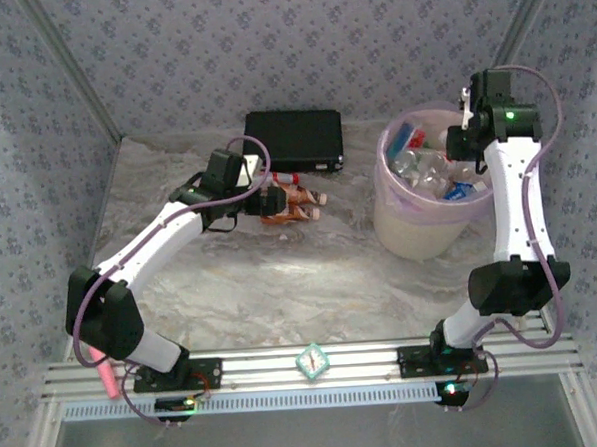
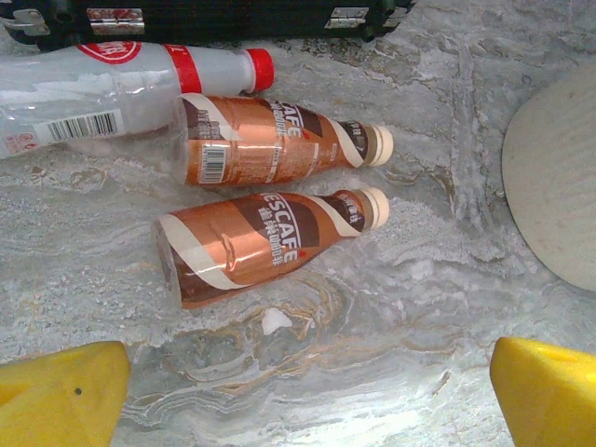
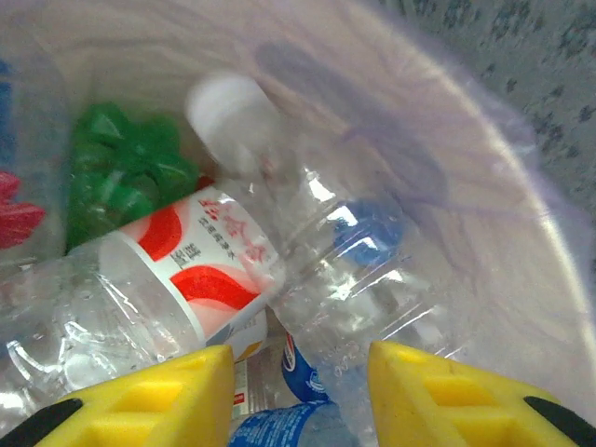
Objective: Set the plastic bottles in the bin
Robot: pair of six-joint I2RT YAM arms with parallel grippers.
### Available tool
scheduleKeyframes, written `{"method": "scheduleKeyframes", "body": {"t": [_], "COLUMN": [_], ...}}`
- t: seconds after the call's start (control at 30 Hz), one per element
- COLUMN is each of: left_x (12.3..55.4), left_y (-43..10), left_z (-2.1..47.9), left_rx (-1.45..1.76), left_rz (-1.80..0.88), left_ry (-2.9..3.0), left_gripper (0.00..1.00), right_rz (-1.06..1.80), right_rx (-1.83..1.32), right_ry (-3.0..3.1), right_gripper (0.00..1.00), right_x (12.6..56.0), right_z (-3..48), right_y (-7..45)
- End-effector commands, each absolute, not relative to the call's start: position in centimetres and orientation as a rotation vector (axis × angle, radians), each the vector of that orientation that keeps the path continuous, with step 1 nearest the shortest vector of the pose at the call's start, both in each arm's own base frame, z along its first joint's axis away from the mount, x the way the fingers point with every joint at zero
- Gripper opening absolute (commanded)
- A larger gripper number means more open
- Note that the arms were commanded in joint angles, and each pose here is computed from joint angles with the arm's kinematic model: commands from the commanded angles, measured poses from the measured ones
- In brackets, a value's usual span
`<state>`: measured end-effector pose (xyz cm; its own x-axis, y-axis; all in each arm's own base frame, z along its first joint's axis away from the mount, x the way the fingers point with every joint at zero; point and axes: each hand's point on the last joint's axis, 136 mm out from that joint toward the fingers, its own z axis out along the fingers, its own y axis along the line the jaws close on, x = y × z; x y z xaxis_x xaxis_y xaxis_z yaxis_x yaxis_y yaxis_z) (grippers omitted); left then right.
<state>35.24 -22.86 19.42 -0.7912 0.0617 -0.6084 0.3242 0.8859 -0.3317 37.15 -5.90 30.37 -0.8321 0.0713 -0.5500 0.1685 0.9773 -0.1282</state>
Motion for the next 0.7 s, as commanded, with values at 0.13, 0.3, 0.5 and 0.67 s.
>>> {"method": "scheduleKeyframes", "body": {"t": [0.13,0.3,0.5,0.67], "left_x": [35.2,35.5,36.6,38.9], "left_y": [-22.4,-22.4,-21.7,-21.1], "left_z": [19.9,20.0,18.3,16.4], "left_rx": [0.275,0.271,0.219,0.091], "left_rz": [-0.563,-0.560,-0.515,-0.514], "left_ry": [2.430,2.429,2.443,2.470], "left_gripper": [0.99,0.98,0.98,0.98], "right_rz": [-0.051,-0.055,0.095,0.370], "right_rx": [0.202,0.218,0.218,0.135], "right_ry": [2.553,2.463,2.314,2.231], "right_gripper": [0.45,0.52,0.69,0.77], "right_x": [37.9,37.5,36.2,34.7], "right_z": [27.9,32.5,37.2,39.1], "right_y": [-4.2,-4.2,-2.3,1.8]}}
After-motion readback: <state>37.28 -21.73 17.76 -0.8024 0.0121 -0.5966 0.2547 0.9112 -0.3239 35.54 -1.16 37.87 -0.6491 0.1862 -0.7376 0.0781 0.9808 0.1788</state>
